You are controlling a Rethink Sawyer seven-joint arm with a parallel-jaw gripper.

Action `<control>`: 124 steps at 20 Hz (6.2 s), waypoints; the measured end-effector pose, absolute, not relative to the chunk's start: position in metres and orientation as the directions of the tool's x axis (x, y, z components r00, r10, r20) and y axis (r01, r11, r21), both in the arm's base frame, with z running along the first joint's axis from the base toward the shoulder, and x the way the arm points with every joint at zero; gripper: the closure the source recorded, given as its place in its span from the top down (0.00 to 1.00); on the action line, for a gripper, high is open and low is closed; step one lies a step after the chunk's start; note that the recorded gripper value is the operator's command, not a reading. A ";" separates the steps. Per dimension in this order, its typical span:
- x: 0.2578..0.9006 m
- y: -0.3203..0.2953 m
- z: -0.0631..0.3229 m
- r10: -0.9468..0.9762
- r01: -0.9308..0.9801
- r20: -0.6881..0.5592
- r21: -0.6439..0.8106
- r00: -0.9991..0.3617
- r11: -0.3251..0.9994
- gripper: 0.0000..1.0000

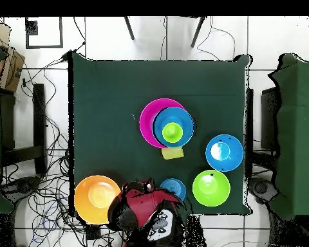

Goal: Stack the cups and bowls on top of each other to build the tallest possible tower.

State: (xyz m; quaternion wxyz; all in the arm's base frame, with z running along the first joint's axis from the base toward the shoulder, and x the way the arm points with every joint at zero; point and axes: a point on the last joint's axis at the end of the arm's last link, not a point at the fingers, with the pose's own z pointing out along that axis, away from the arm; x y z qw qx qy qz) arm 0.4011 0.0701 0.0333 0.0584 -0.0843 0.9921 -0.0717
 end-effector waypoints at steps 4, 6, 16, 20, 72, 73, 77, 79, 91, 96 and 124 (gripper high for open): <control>0.390 0.074 0.025 -0.184 -0.172 -0.074 -0.146 -0.980 0.974 1.00; 0.383 0.078 0.022 -0.191 -0.181 -0.057 -0.142 -0.980 0.973 1.00; 0.354 0.084 0.024 -0.193 -0.190 -0.008 -0.129 -0.981 0.973 1.00; 0.352 0.082 0.024 -0.190 -0.188 -0.002 -0.131 -0.982 0.973 1.00; 0.302 0.093 -0.019 -0.181 -0.186 0.068 -0.093 -0.981 0.978 1.00; 0.302 0.093 -0.019 -0.180 -0.186 0.068 -0.093 -0.981 0.978 1.00; 0.301 0.092 -0.019 -0.178 -0.184 0.072 -0.094 -0.981 0.978 1.00; 0.300 0.091 -0.020 -0.176 -0.183 0.075 -0.094 -0.981 0.979 1.00; 0.287 0.088 -0.023 -0.208 -0.216 0.073 -0.128 -0.975 0.968 1.00; 0.288 0.089 -0.026 -0.227 -0.230 0.036 -0.129 -0.973 0.965 1.00; 0.331 0.077 -0.001 -0.140 -0.131 -0.093 -0.103 -0.986 0.986 0.00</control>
